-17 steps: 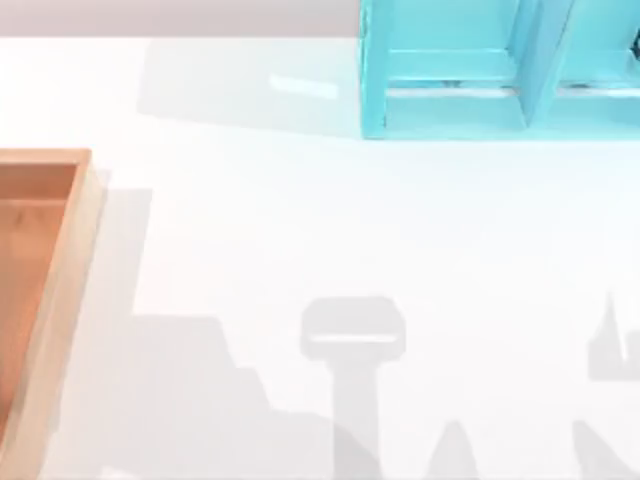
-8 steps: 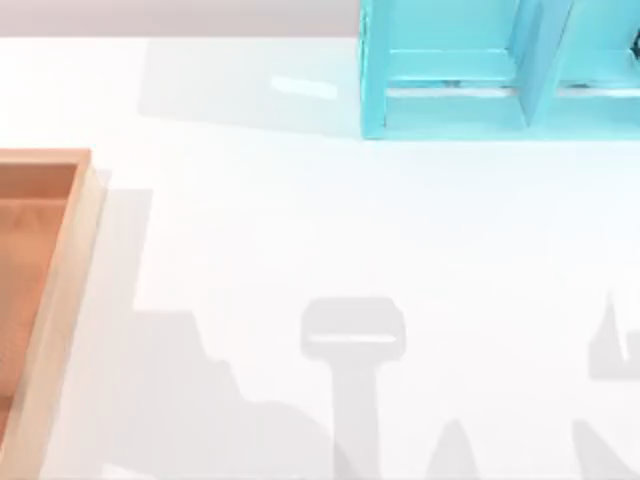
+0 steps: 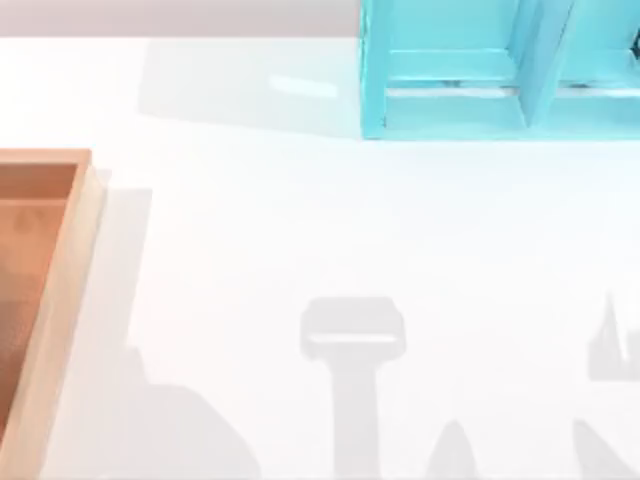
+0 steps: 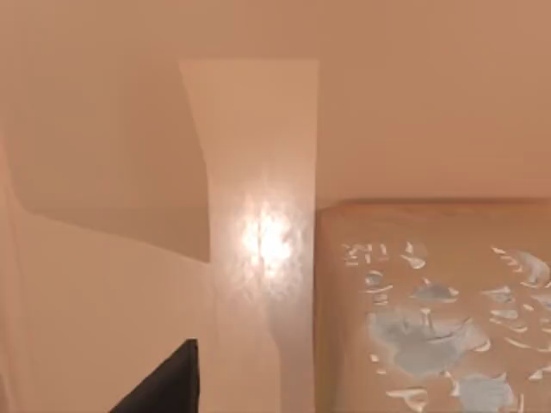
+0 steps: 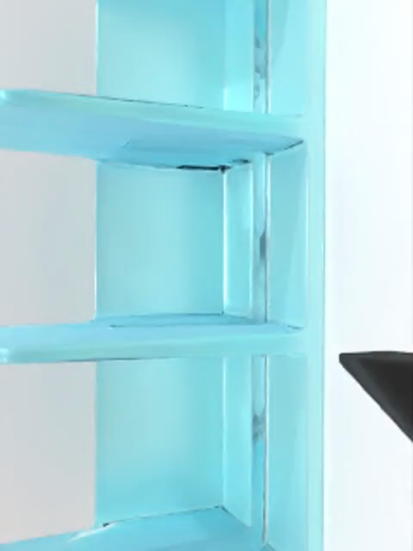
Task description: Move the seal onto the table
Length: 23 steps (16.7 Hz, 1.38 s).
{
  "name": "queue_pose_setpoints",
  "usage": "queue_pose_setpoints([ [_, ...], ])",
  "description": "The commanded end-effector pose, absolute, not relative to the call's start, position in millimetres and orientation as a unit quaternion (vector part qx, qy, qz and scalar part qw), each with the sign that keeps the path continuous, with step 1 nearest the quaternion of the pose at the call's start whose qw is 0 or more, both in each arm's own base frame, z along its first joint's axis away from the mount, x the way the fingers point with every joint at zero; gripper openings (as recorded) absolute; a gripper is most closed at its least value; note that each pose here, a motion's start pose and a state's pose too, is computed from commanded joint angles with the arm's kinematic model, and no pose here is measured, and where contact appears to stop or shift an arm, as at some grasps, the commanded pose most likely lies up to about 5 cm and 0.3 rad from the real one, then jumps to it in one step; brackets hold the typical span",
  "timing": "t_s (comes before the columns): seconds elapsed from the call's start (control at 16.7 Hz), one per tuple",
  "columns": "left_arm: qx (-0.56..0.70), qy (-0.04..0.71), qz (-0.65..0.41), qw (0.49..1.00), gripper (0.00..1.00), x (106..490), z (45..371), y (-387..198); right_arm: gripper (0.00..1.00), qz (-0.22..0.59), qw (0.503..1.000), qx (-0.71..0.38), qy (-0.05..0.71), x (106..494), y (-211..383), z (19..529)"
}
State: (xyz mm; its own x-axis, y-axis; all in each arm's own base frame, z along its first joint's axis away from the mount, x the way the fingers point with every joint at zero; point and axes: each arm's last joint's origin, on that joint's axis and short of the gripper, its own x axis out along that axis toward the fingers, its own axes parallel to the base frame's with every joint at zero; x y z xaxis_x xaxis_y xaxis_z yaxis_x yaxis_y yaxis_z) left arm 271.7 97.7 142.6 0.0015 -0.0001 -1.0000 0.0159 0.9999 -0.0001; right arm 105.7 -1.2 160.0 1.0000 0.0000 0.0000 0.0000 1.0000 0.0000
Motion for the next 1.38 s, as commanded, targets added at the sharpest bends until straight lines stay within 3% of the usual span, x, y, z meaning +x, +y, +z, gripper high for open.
queue_pose_setpoints([
  [0.24,0.006,0.707,-0.006,0.707,1.00,271.4,141.3,97.6,1.00,0.000,1.000,0.000,0.000,105.7,-1.2,160.0],
  [1.02,0.006,0.707,-0.006,0.707,0.02,271.4,141.3,97.6,1.00,0.000,1.000,0.000,0.000,105.7,-1.2,160.0],
  [1.38,0.006,0.707,-0.006,0.707,0.00,271.4,141.3,97.6,1.00,0.000,1.000,0.000,0.000,105.7,-1.2,160.0],
])
